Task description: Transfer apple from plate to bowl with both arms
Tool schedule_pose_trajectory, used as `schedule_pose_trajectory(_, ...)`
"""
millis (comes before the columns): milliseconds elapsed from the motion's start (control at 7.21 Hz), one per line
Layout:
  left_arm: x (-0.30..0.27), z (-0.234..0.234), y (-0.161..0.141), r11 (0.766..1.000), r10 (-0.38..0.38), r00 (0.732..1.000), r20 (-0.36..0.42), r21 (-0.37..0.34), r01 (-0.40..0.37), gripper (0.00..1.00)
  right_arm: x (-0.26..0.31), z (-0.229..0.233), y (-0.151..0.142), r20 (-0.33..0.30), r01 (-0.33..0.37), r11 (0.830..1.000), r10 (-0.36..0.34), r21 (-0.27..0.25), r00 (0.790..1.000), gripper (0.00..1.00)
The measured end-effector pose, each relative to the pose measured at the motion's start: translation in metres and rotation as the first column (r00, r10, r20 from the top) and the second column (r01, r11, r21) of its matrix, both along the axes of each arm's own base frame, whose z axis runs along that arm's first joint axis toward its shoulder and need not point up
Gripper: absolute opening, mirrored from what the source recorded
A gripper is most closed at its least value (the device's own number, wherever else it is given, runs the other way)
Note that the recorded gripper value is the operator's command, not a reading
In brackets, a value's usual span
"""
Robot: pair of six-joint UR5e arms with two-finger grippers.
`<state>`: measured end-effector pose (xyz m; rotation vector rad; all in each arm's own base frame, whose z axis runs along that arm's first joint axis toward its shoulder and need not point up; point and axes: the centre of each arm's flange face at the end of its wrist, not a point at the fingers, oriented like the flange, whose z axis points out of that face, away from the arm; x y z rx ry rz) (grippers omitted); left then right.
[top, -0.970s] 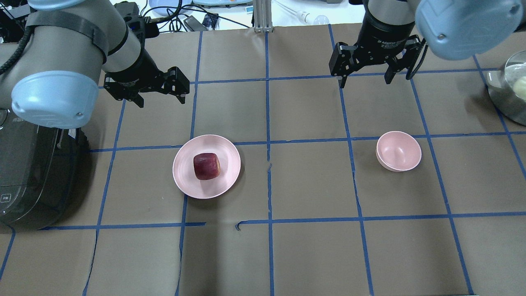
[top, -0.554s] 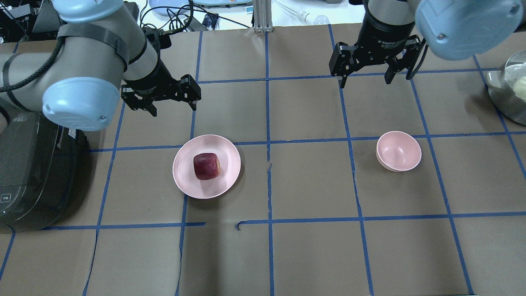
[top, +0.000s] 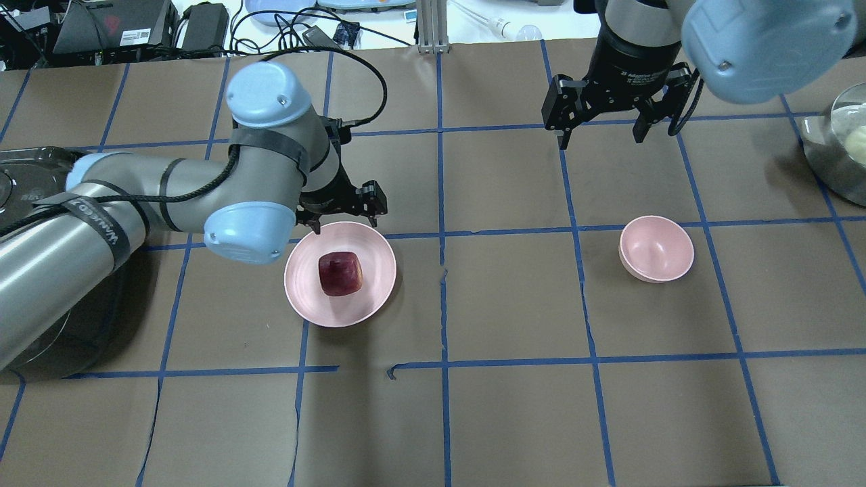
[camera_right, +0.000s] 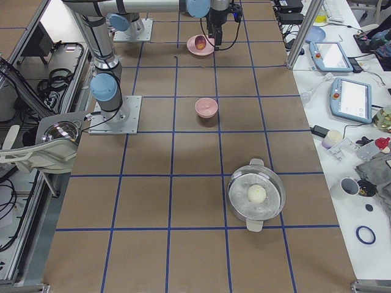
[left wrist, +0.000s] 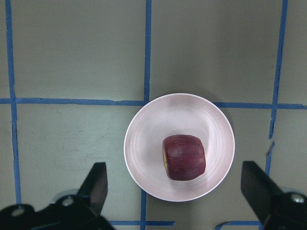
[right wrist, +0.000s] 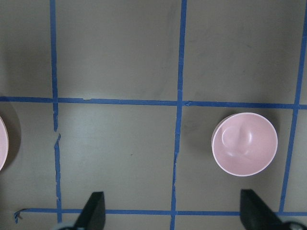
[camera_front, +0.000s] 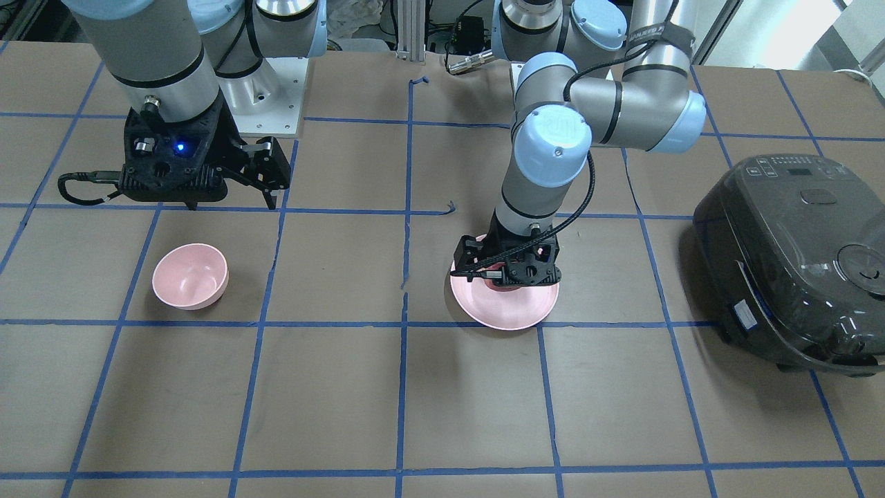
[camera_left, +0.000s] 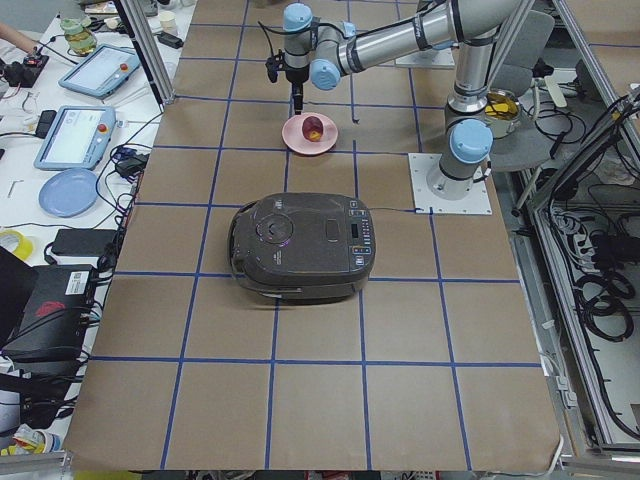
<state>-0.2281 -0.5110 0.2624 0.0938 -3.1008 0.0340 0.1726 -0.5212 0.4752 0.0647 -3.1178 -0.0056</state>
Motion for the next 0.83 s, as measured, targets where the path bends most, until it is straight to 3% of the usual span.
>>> schedule_pose_trajectory(554,-0.008,-0.02,0.004,0.997,-0.074,0.997,0.038,-0.01,0.074,1.0,-0.007,-0.008,-0.003,-0.001,0.0,1.0,0.0,0.016,1.0,1.0)
schedule_pose_trajectory(832,0.006,-0.024,0.008,0.999,-0.042,0.998,0.053,0.001,0.042,1.0,-0.023,-0.036,-0.005,0.005,-0.006,0.999,0.006,0.046,1.0,1.0)
